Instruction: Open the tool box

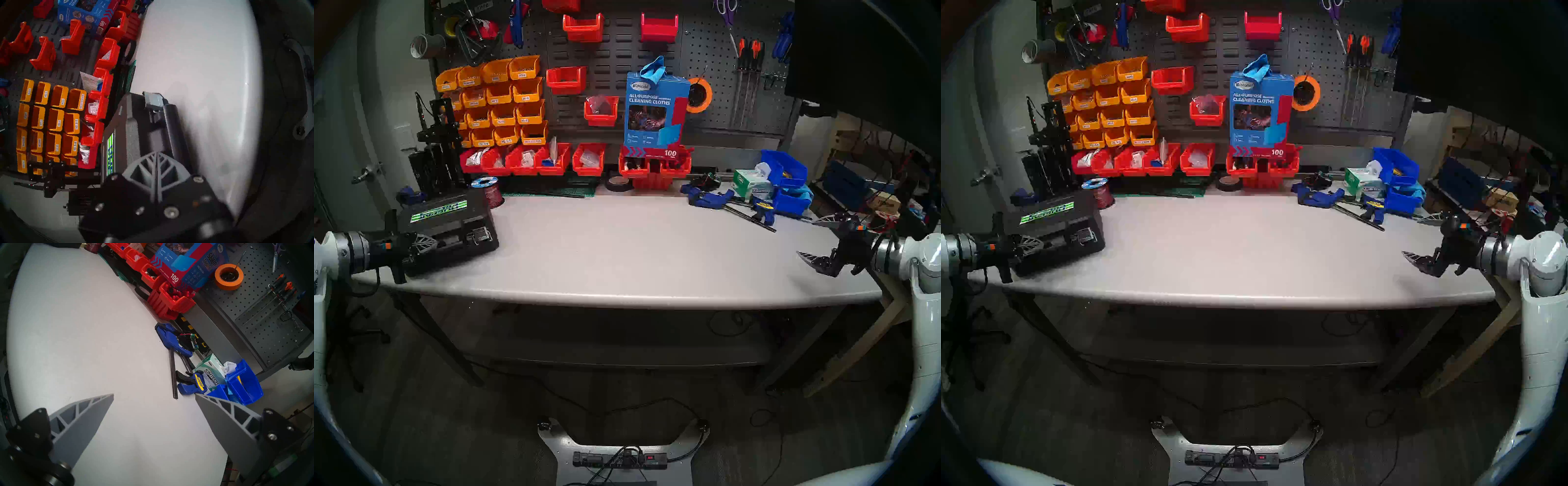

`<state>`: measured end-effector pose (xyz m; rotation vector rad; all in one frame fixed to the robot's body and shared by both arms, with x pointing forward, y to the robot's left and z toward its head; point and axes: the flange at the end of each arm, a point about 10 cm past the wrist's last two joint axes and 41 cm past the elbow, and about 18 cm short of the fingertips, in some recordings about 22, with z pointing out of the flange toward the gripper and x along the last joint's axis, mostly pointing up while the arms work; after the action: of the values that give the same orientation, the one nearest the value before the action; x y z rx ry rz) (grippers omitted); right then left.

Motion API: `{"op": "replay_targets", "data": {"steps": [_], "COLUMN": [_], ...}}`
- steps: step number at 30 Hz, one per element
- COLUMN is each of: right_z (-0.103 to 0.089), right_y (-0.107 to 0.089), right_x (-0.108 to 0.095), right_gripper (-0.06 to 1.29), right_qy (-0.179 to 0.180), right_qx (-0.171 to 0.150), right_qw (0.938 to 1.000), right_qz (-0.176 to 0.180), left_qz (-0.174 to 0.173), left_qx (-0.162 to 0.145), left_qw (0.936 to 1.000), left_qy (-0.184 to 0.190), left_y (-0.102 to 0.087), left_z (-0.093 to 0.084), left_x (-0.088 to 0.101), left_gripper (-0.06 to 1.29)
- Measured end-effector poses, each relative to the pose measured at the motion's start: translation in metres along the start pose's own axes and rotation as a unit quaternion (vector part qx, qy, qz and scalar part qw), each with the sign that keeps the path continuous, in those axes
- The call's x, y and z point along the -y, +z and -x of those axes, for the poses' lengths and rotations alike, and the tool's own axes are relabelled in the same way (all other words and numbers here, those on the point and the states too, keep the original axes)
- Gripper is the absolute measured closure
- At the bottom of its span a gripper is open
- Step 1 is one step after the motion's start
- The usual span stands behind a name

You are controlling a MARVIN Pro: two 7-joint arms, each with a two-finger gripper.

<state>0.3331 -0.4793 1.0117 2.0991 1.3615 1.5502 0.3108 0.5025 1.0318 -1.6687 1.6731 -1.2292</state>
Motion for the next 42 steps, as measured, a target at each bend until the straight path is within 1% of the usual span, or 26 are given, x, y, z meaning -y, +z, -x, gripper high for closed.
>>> {"op": "replay_targets", "data": {"steps": [4, 6, 8, 9, 11, 12, 14, 15, 16, 17, 18, 19, 28, 34, 38, 42], "right_z": [0.0, 0.0, 0.0, 0.0, 0.0, 0.0, 0.0, 0.0, 0.0, 0.0, 0.0, 0.0, 0.0, 0.0, 0.0, 0.0], "right_y": [0.0, 0.0, 0.0, 0.0, 0.0, 0.0, 0.0, 0.0, 0.0, 0.0, 0.0, 0.0, 0.0, 0.0, 0.0, 0.0], "right_x": [0.0, 0.0, 0.0, 0.0, 0.0, 0.0, 0.0, 0.0, 0.0, 0.0, 0.0, 0.0, 0.0, 0.0, 0.0, 0.0], "right_gripper": [-0.03, -0.03, -0.03, -0.03, -0.03, -0.03, -0.03, -0.03, -0.03, -0.03, -0.03, -0.03, -0.03, -0.03, -0.03, -0.03], "right_qy": [0.0, 0.0, 0.0, 0.0, 0.0, 0.0, 0.0, 0.0, 0.0, 0.0, 0.0, 0.0, 0.0, 0.0, 0.0, 0.0], "right_qx": [0.0, 0.0, 0.0, 0.0, 0.0, 0.0, 0.0, 0.0, 0.0, 0.0, 0.0, 0.0, 0.0, 0.0, 0.0, 0.0], "right_qw": [1.0, 1.0, 1.0, 1.0, 1.0, 1.0, 1.0, 1.0, 1.0, 1.0, 1.0, 1.0, 1.0, 1.0, 1.0, 1.0], "right_qz": [0.0, 0.0, 0.0, 0.0, 0.0, 0.0, 0.0, 0.0, 0.0, 0.0, 0.0, 0.0, 0.0, 0.0, 0.0, 0.0], "left_qz": [-0.009, -0.012, -0.015, -0.017, -0.018, -0.018, -0.017, -0.015, -0.015, -0.013, -0.011, -0.01, 0.004, 0.019, 0.026, 0.024], "left_qx": [-0.003, -0.005, -0.005, -0.005, -0.005, -0.004, -0.004, -0.003, -0.003, -0.003, -0.003, -0.002, 0.003, 0.008, 0.008, 0.011], "left_qw": [1.0, 0.9999, 0.9999, 0.9998, 0.9998, 0.9998, 0.9999, 0.9999, 0.9999, 0.9999, 0.9999, 0.9999, 0.9999, 0.9995, 0.9992, 0.9992], "left_qy": [0.001, 0.0, 0.001, 0.001, 0.001, 0.002, 0.001, 0.001, 0.0, -0.001, -0.002, -0.003, -0.015, -0.024, -0.029, -0.032], "left_y": [0.0, -0.001, -0.003, -0.004, -0.006, -0.007, -0.01, -0.011, -0.012, -0.013, -0.014, -0.015, -0.027, -0.036, -0.038, -0.037], "left_z": [-0.005, -0.008, -0.011, -0.012, -0.014, -0.015, -0.017, -0.018, -0.019, -0.02, -0.02, -0.021, -0.028, -0.034, -0.037, -0.037], "left_x": [0.005, 0.008, 0.01, 0.011, 0.013, 0.013, 0.013, 0.013, 0.013, 0.012, 0.011, 0.011, 0.003, -0.008, -0.016, -0.024], "left_gripper": [1.24, 1.1, 1.02, 0.94, 0.86, 0.86, 0.79, 0.58, 0.4, 0.15, 0.02, 0.0, 0.0, 0.0, 0.0, 0.0]}}
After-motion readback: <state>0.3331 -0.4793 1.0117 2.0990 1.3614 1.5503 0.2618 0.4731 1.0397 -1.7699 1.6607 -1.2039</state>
